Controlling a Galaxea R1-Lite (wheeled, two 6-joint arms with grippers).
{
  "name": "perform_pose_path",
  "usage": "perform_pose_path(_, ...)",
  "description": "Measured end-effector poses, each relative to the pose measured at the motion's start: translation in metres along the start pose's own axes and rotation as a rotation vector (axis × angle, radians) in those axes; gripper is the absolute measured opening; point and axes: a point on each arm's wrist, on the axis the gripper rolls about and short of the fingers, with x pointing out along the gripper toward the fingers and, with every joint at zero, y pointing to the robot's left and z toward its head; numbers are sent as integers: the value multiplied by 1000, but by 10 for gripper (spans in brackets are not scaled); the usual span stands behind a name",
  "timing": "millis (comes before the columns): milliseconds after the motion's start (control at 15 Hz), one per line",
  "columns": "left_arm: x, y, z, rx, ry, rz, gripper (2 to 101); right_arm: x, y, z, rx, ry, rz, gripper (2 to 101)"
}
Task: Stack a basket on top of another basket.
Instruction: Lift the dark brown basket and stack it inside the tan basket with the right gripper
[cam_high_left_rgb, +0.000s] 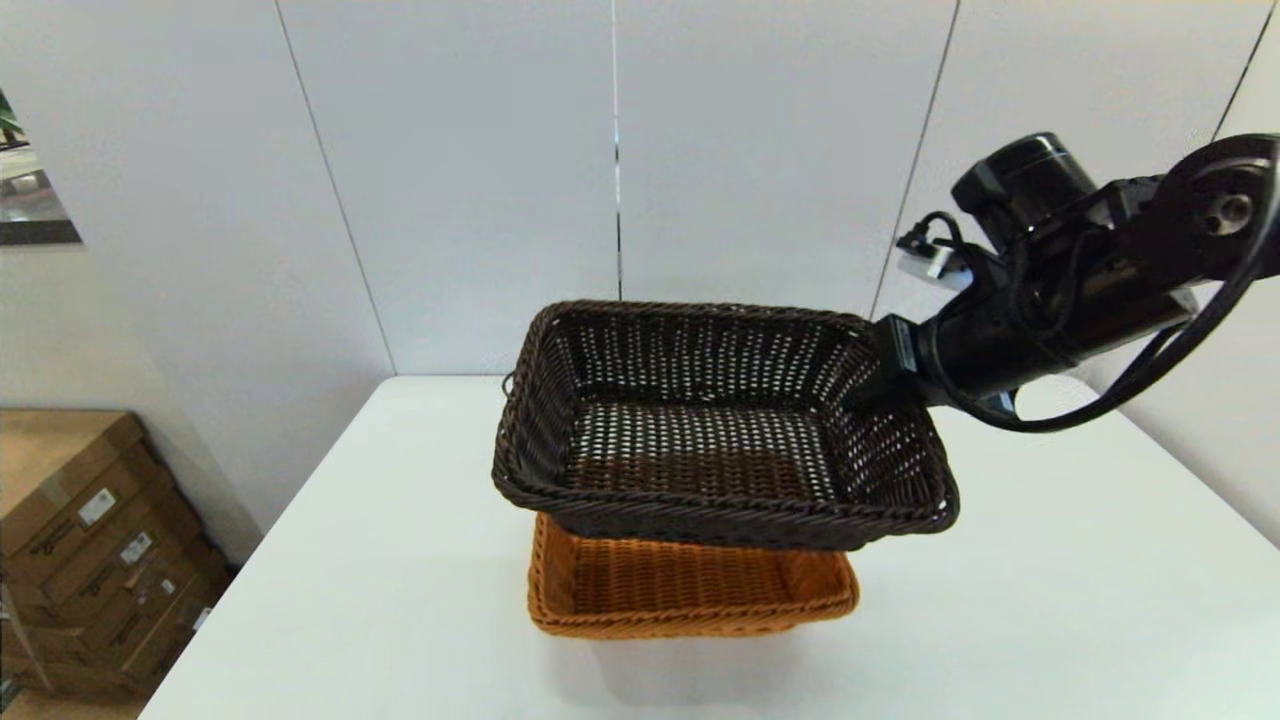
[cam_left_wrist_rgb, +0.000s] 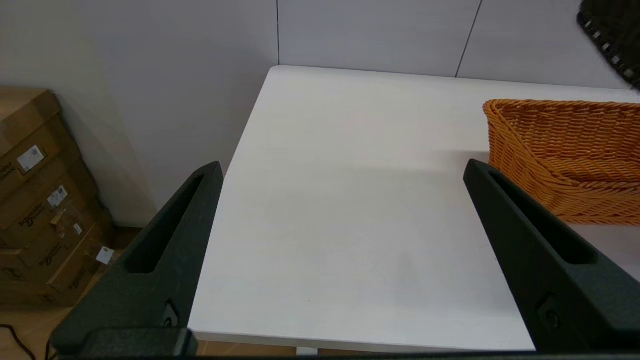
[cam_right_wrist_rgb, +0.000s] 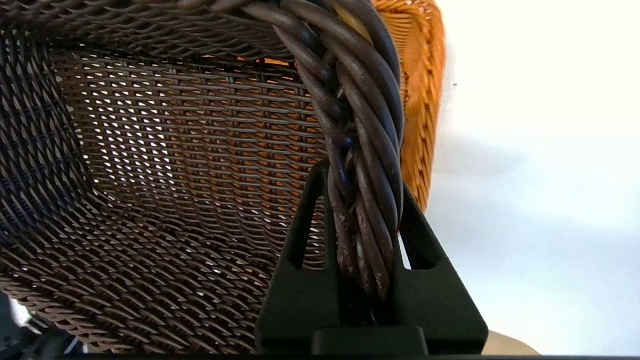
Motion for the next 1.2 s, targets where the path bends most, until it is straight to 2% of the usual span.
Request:
perform_pose_path(600,0,0,0,0,0,0,978,63,-11,10,2,109,-42,156)
perform_pose_path(1200,0,0,0,0,0,0,978,79,-7,11,-3,135,-38,156)
